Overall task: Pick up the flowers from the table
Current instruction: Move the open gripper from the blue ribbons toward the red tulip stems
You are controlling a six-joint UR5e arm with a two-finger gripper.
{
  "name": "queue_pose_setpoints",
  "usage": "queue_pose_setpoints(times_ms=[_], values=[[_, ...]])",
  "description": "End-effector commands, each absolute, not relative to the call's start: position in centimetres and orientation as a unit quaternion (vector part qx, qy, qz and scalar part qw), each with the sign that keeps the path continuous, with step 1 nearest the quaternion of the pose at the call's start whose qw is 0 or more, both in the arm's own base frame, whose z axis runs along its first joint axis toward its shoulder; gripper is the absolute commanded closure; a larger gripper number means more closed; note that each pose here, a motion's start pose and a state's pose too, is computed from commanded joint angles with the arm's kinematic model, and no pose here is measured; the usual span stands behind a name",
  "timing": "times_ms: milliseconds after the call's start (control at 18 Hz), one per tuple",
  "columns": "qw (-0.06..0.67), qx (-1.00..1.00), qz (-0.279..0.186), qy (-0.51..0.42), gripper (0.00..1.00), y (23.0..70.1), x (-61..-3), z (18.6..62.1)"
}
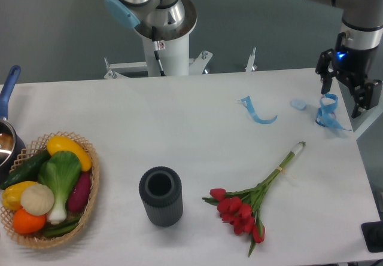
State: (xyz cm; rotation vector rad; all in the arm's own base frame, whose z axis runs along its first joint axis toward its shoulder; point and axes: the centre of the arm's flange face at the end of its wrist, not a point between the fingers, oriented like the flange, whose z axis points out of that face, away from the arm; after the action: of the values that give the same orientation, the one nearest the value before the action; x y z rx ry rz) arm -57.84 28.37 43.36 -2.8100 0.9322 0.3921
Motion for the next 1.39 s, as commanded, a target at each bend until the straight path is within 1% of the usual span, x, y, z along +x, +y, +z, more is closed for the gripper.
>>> queue_pose_setpoints(times_ms=[167,333,500,611,778,889,1000,1056,1222,1389], values=[[0.077,-0.939,0.121,0.312,0.00,28.6,-57.2,42.0],[0.079,-0.940,0.124,0.307,0.00,28.5,-56.9,42.5],[0.081,-0.942,0.115,0.303,0.00,28.4,-56.5,41.5],[0.083,-0.945,0.116,0.293,0.00,28.3,-56.3,40.9],[0.099,-0.955,0.117,0.255,0.00,29.1,-55.8,40.0],[0.123,-0.951,0.117,0.259,0.00,30.6,-55.3,39.5],[0.129,-0.953,0.109,0.252,0.00,32.0,-55.1,38.4],[0.133,-0.956,0.105,0.238,0.00,33.2,-54.9,37.7],[0.146,-0.962,0.118,0.199,0.00,36.5,-54.7,35.9],[0.146,-0.961,0.107,0.207,0.00,38.7,-54.2,33.7]])
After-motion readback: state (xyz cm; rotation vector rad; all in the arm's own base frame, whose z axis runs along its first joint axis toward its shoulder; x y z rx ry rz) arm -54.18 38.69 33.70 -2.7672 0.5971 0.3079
